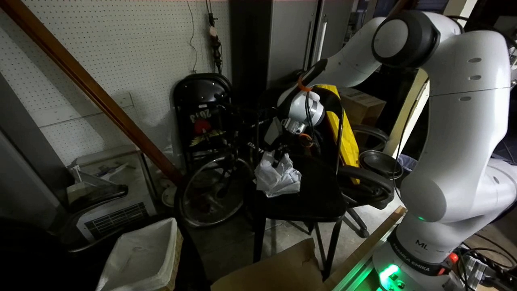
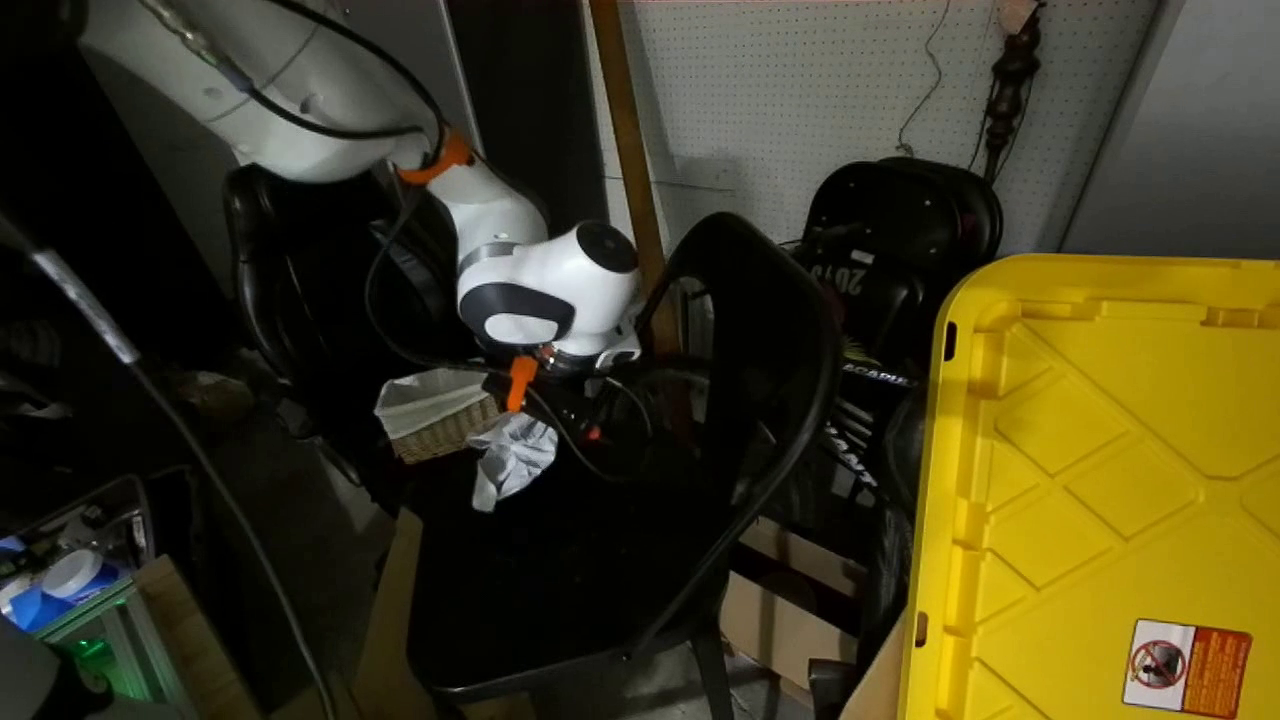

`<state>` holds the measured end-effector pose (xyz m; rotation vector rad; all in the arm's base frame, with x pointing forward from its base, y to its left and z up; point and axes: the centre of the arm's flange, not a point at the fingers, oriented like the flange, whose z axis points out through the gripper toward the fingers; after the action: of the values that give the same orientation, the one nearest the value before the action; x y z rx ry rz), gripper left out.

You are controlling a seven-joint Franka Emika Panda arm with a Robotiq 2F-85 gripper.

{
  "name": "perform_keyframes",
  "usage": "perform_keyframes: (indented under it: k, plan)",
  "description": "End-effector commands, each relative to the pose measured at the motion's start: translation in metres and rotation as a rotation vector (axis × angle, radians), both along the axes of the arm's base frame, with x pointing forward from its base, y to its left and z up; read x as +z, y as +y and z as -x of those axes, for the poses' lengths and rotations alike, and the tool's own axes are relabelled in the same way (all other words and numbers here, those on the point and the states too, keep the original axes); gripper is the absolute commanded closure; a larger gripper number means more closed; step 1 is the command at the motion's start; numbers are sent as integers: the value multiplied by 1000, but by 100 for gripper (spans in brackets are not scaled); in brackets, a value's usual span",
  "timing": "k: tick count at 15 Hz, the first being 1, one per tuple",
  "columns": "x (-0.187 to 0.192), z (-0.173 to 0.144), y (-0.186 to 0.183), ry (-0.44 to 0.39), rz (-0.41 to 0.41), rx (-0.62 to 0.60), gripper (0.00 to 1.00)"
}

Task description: Remove the towel from the chair and put it in the basket

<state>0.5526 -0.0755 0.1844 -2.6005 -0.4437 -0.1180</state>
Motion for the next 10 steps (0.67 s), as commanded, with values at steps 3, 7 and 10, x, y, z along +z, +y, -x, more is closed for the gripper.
perform_keyframes:
  k: [3,7,10]
  plan:
    - [89,-14,70,-106,-28,45,97]
    - [107,-51,146,-141,-70,101,97]
    - [104,-71,196,-150,-85,149,97]
